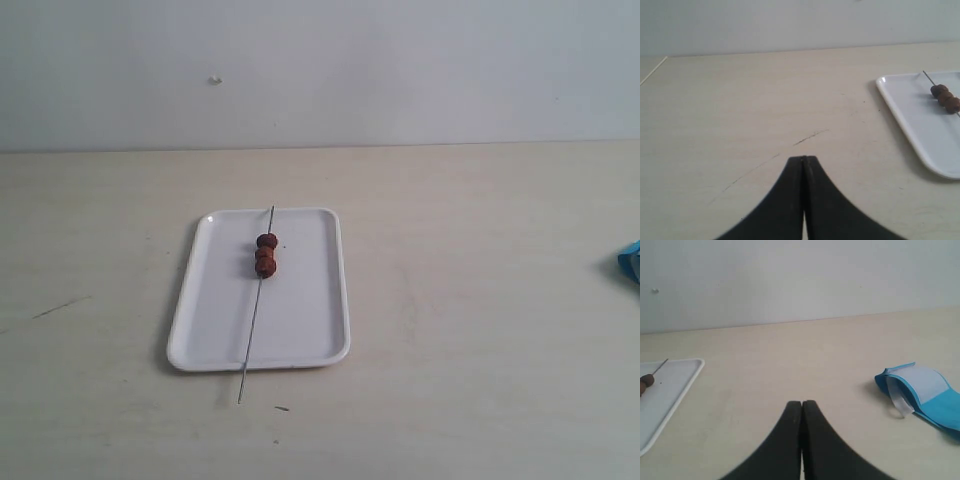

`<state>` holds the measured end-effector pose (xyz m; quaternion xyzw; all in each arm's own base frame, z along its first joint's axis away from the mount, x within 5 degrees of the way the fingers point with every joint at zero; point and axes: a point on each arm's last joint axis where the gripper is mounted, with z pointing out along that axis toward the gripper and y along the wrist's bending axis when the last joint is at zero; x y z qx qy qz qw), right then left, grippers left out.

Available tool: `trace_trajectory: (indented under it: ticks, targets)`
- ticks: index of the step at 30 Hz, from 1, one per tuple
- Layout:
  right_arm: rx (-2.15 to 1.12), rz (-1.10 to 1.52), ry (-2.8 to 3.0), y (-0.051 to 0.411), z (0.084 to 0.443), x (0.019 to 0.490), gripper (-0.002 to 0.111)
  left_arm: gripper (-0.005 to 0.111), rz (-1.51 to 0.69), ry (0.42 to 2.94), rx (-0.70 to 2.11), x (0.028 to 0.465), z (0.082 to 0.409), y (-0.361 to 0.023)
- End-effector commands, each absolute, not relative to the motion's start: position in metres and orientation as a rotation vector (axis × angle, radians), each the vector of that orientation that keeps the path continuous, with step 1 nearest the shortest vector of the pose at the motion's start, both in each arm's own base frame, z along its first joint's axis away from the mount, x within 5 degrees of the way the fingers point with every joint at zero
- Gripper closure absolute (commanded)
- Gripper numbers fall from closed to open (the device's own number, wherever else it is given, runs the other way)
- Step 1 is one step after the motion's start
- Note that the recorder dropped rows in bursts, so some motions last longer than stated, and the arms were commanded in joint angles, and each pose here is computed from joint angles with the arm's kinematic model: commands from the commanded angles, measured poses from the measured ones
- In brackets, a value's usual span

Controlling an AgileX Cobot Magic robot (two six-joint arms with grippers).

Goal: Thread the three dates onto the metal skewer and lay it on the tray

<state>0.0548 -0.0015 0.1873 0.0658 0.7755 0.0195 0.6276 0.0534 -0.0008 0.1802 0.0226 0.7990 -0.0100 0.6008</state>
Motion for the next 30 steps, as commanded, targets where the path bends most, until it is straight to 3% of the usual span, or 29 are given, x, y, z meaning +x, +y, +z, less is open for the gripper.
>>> trace_trajectory:
  ticks: [1,30]
  targets:
    - [0.149,0.032,1.775,-0.002,0.1863,0.0545,0.108,0.107,-0.026,1.838,0.044,0.0533,0.1812,-0.0007]
    - [0.15,0.031,1.763,-0.0021,0.1873,0.0547,0.108,0.107,-0.026,1.838,0.044,0.0533,0.1812,-0.0007]
